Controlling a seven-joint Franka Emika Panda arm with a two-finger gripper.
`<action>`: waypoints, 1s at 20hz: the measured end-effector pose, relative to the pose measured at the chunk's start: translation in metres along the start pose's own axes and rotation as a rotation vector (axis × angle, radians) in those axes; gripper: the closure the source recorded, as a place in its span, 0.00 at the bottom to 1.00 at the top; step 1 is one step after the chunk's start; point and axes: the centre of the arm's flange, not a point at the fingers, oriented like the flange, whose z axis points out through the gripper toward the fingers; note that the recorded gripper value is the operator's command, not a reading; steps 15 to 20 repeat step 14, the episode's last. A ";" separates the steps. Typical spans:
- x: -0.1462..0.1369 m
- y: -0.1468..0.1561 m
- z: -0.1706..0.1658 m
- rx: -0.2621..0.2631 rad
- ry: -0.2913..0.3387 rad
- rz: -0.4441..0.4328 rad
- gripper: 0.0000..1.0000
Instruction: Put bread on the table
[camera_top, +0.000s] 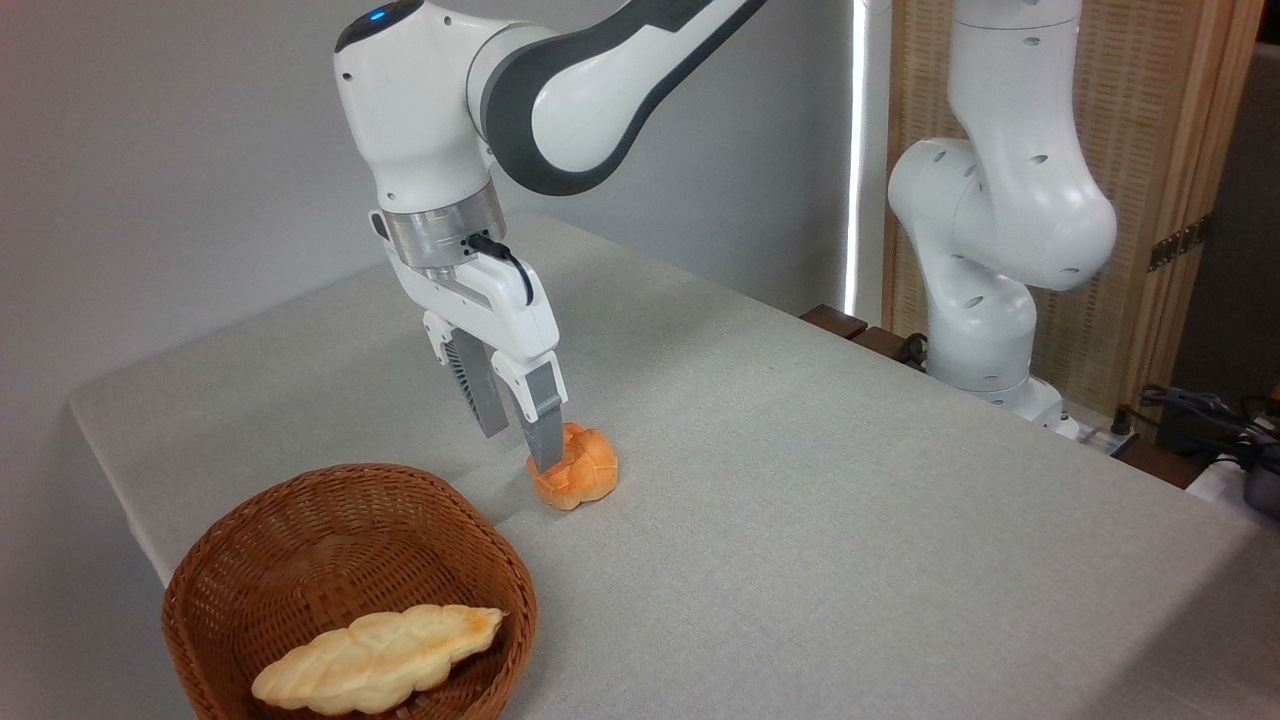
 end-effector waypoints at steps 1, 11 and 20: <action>0.000 0.000 -0.001 0.001 0.001 0.000 0.00; 0.002 -0.007 -0.017 0.018 0.034 -0.010 0.00; 0.004 -0.010 -0.021 0.031 0.059 -0.013 0.00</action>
